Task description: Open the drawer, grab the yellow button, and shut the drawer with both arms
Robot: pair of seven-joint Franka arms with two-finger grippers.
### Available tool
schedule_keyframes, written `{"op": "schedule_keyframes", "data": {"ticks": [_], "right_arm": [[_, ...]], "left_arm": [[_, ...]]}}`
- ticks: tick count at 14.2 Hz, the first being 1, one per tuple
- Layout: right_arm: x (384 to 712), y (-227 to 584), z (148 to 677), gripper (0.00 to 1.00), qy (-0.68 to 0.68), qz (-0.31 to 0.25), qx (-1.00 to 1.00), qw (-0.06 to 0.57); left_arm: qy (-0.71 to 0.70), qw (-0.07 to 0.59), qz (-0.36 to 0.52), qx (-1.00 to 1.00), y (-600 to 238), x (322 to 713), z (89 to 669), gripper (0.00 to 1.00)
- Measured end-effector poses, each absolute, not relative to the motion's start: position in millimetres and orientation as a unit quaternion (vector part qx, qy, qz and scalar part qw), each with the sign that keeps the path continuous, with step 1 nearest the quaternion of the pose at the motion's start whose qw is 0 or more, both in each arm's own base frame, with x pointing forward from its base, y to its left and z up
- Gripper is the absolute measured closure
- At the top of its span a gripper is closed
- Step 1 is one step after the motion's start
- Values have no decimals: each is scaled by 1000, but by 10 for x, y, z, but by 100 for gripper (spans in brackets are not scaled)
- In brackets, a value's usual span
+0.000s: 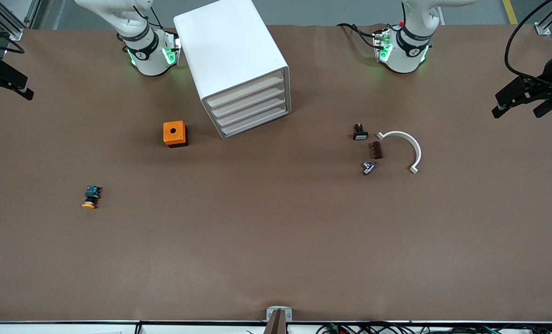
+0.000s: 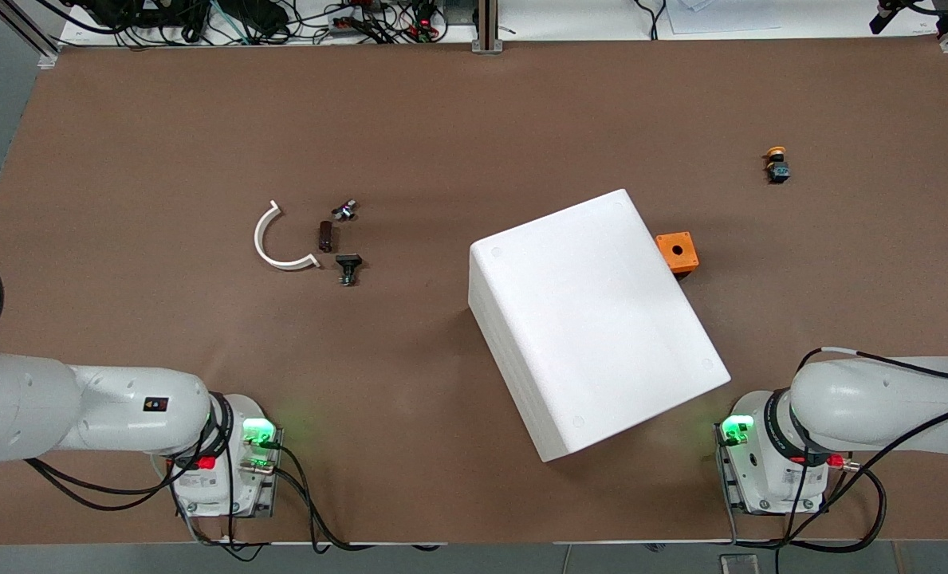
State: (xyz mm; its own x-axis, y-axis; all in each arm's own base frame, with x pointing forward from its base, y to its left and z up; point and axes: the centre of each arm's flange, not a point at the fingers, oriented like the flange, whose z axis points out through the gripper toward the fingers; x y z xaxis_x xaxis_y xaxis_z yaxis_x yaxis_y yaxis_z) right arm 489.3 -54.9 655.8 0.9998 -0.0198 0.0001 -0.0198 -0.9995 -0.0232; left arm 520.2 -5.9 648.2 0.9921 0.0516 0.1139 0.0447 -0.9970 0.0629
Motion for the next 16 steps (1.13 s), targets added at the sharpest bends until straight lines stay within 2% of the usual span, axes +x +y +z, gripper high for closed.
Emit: {"op": "schedule_keyframes", "data": {"ticks": [5,16], "right_arm": [[4891,-503,6553,0,6,3,-1000,11],[4900,-396,6554,0,-4,3,-1000,11]], "left_arm": [[18,8,62,998,-80,5095,6484,0],[16,8,61,998,-113,5035,6498,0]]}}
